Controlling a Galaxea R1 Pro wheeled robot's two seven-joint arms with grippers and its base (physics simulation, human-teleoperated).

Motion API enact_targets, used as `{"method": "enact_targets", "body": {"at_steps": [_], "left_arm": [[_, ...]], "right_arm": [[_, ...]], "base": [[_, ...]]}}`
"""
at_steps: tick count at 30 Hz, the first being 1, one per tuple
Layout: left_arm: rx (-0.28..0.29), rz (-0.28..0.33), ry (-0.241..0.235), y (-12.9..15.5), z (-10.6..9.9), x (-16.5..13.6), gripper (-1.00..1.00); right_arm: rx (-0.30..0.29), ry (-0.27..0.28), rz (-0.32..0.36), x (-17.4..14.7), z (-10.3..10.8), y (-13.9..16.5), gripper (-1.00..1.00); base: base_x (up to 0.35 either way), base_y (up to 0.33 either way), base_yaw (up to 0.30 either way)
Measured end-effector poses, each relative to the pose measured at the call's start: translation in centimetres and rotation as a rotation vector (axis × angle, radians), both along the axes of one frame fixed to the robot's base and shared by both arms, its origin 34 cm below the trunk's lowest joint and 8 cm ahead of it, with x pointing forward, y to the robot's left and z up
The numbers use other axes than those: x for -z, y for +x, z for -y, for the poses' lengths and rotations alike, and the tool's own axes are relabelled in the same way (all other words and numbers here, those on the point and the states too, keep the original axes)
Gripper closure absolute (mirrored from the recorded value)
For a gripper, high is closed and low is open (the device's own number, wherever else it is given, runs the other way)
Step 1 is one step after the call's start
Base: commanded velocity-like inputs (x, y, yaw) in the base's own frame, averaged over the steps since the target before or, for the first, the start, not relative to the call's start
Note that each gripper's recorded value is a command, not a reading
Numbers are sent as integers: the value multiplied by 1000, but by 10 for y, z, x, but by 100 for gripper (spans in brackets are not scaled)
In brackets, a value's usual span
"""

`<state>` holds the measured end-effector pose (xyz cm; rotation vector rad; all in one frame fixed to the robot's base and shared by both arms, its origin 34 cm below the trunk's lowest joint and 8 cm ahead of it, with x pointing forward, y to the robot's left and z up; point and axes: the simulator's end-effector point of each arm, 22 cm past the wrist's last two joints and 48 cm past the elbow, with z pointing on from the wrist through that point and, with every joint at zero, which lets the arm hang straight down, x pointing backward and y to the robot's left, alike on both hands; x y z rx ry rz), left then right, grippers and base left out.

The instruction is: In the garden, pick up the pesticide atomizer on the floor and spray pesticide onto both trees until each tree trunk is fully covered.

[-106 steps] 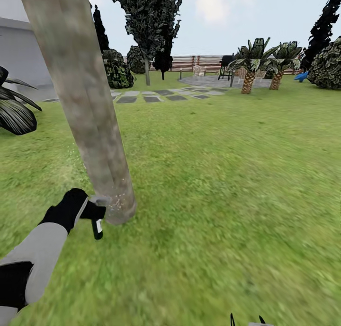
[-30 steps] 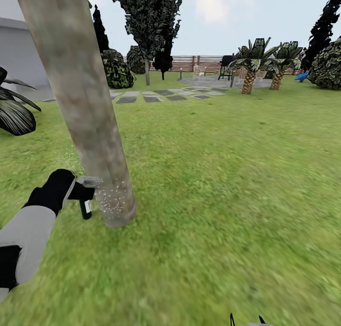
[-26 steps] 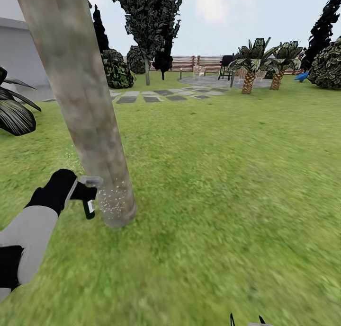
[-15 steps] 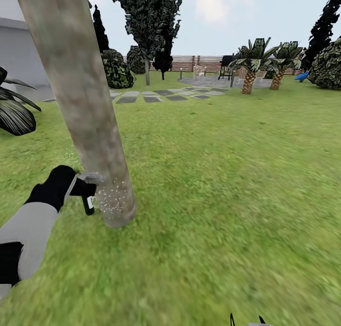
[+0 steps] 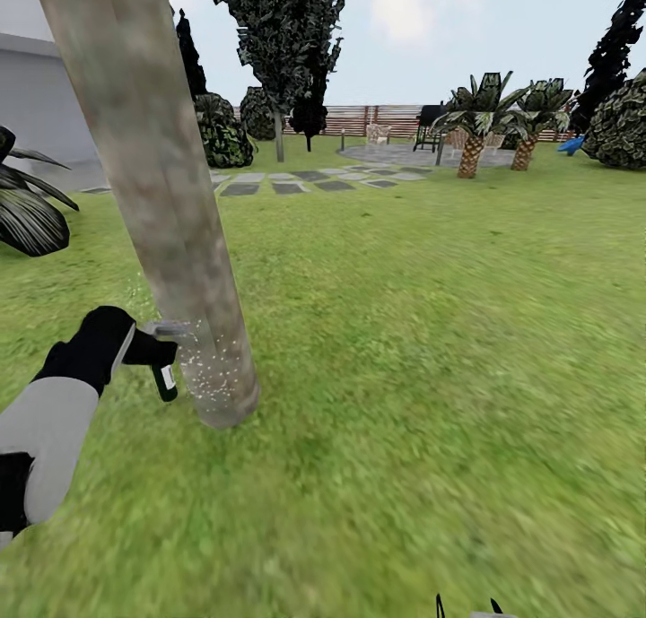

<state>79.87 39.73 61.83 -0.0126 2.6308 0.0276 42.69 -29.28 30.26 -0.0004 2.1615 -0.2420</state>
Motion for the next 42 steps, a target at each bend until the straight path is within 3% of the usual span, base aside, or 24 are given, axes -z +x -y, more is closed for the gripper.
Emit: {"method": "enact_targets", "body": {"at_steps": [5, 9, 13, 15, 18, 24, 26, 32, 36, 39, 41, 42], "left_arm": [[16, 58, -9, 23, 13, -35, 100], [23, 56, 7, 23, 6, -38, 100], [80, 31, -5, 15, 1, -37, 100], [133, 4, 14, 11, 12, -31, 100], [162, -2, 17, 12, 25, -29, 100], [174, 0, 19, 14, 32, -30, 100], [188, 16, 2, 20, 46, -38, 100], [205, 46, 2, 32, 58, -56, 100], [180, 33, 24, 28, 36, -54, 100], [142, 29, 45, 23, 5, -56, 100], [102, 20, 81, 14, -32, -56, 100], [94, 18, 72, 12, -35, -55, 100]], "right_arm": [[0, 0, 0, 0, 0, 0, -100], [1, 0, 0, 0, 0, 0, -100], [1, 0, 0, 0, 0, 0, -100], [2, 0, 0, 0, 0, 0, -100], [2, 0, 0, 0, 0, 0, -100], [1, 0, 0, 0, 0, 0, -100], [2, 0, 0, 0, 0, 0, -100], [2, 0, 0, 0, 0, 0, -100], [1, 0, 0, 0, 0, 0, -100], [1, 0, 0, 0, 0, 0, -100], [1, 0, 0, 0, 0, 0, -100], [1, 0, 0, 0, 0, 0, -100]], "base": [[0, 0, 0], [0, 0, 0], [0, 0, 0], [0, 0, 0], [0, 0, 0], [-146, 0, 0], [-25, 0, 0], [-3, 0, 0], [0, 0, 0], [0, 0, 0], [0, 0, 0], [0, 0, 0]]}}
